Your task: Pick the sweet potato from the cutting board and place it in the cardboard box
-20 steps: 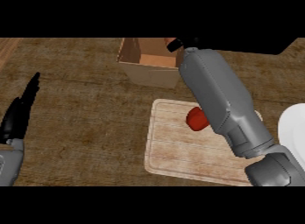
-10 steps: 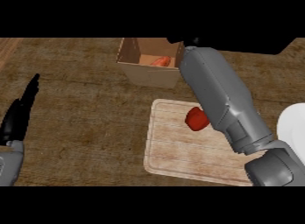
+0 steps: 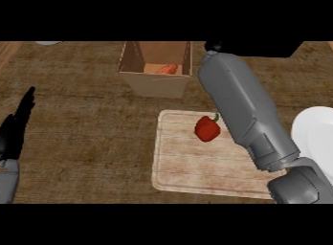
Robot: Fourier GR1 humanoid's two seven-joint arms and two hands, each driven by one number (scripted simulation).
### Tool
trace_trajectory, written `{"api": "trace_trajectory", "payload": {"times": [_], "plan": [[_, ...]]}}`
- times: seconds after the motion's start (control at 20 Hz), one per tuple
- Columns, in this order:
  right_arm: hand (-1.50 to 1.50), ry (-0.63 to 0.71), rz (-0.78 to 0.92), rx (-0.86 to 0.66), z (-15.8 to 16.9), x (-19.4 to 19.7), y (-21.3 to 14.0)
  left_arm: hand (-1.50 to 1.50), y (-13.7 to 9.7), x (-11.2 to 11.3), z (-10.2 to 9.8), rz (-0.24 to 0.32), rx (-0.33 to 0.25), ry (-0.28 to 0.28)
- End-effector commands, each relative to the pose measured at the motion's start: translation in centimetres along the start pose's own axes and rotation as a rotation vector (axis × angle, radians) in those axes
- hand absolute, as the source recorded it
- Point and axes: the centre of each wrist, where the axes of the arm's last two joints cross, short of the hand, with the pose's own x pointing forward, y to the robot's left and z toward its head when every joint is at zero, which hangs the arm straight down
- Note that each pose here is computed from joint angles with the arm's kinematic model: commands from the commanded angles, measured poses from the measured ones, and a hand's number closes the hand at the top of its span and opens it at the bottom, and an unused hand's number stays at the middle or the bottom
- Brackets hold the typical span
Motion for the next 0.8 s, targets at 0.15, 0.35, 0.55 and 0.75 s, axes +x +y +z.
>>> {"api": "trace_trajectory", "payload": {"times": [0.15, 0.35, 0.55, 0.75], "plan": [[-1.50, 0.070, -0.093, -0.070, 1.6, -3.4, -0.6, 0.00, 1.4, -1.9, 1.1, -0.009, 0.038, 0.045], [-1.50, 0.076, -0.092, -0.053, 2.4, -5.1, -2.2, 0.00, 1.6, -1.9, 2.5, 0.002, 0.051, 0.093], [-1.50, 0.063, -0.069, -0.010, 4.1, -6.2, -4.5, 0.00, 1.5, -3.0, 1.6, -0.004, 0.074, 0.100], [-1.50, 0.073, -0.035, 0.047, 6.6, -8.6, -7.6, 0.00, 2.1, -2.7, 2.5, -0.014, 0.066, 0.097]]}}
